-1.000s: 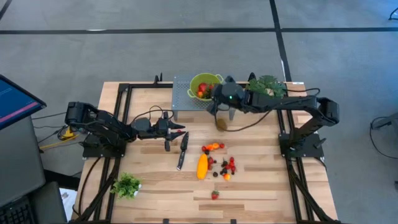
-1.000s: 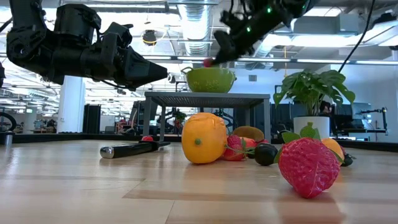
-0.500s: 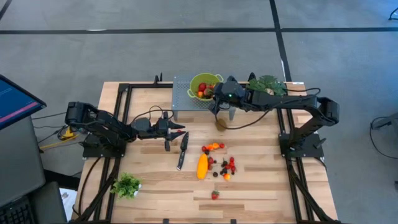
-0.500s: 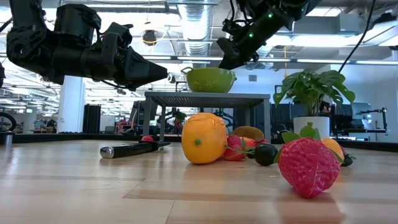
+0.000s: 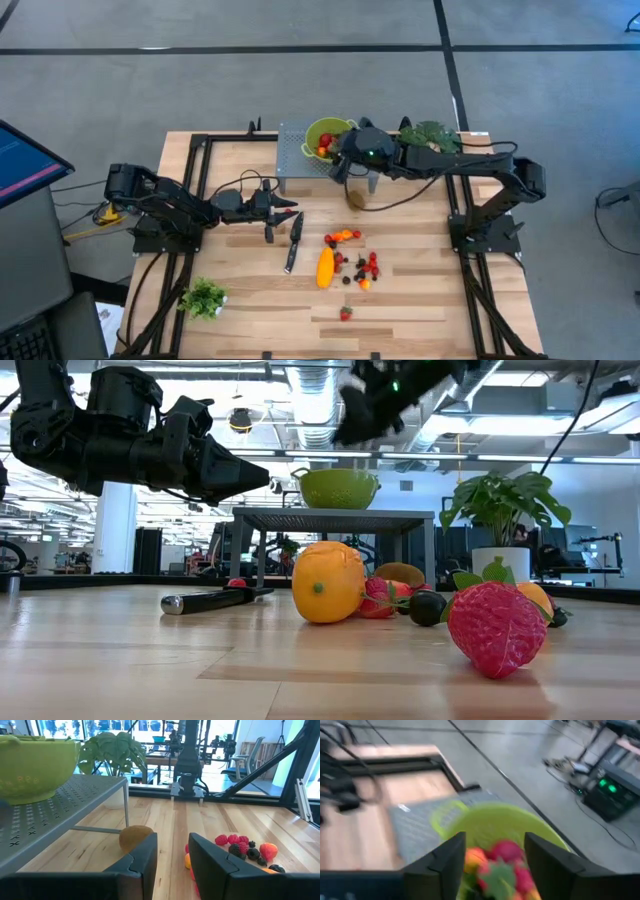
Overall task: Pick & Place Fruit
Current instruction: Put the blackberry into the green strainer bowl on the shelf
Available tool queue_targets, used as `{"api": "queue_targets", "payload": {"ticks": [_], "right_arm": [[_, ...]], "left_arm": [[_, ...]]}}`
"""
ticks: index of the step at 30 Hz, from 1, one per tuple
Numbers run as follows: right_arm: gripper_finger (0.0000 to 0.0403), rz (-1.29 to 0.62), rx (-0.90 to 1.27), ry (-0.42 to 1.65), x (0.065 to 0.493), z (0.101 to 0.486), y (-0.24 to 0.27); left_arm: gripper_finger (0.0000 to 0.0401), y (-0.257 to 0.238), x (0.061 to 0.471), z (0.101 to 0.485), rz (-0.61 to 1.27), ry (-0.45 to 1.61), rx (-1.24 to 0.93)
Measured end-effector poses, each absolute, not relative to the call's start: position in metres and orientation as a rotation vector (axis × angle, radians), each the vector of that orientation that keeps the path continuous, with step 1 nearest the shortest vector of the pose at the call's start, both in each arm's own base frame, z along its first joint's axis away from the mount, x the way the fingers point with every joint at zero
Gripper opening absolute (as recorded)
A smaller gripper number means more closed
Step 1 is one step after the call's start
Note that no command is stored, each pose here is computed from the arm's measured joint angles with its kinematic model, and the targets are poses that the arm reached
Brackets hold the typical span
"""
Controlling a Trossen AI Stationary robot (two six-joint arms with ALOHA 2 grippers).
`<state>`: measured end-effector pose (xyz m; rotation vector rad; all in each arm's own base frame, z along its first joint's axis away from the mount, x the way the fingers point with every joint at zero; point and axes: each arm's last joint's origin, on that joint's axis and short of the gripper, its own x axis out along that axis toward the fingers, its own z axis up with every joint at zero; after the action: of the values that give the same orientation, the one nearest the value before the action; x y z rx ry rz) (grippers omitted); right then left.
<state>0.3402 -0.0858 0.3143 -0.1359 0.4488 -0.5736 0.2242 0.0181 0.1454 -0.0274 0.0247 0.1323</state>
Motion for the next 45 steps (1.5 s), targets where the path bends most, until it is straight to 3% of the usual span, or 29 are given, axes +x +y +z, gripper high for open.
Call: {"api": "queue_targets", "payload": {"ticks": [5,10,18,26,36,45], "right_arm": [[0.0251,-0.443,-0.151,0.415,0.349,0.343,-0.048],[0.0254,-0.321,-0.148,0.503,0.346,0.35,-0.003],[0.0233,-0.248,-0.007,0.789,0.321,0.323,0.057],[0.0208,-0.21,0.069,0.898,0.299,0.283,0.103],[0.0194,-0.341,0.089,0.94,0.286,0.231,0.099],[0.0206,-0.368,0.16,0.977,0.28,0.197,0.082]], "left_arm": [[0.0106,0.018,0.224,0.145,0.129,0.025,-0.028],[0.0106,0.018,0.224,0.145,0.13,0.025,-0.028],[0.0106,0.018,0.224,0.145,0.13,0.025,-0.028],[0.0106,0.018,0.224,0.145,0.134,0.025,-0.028],[0.0106,0.018,0.224,0.145,0.133,0.025,-0.027],[0.0106,0.018,0.224,0.145,0.133,0.025,-0.028]]}}
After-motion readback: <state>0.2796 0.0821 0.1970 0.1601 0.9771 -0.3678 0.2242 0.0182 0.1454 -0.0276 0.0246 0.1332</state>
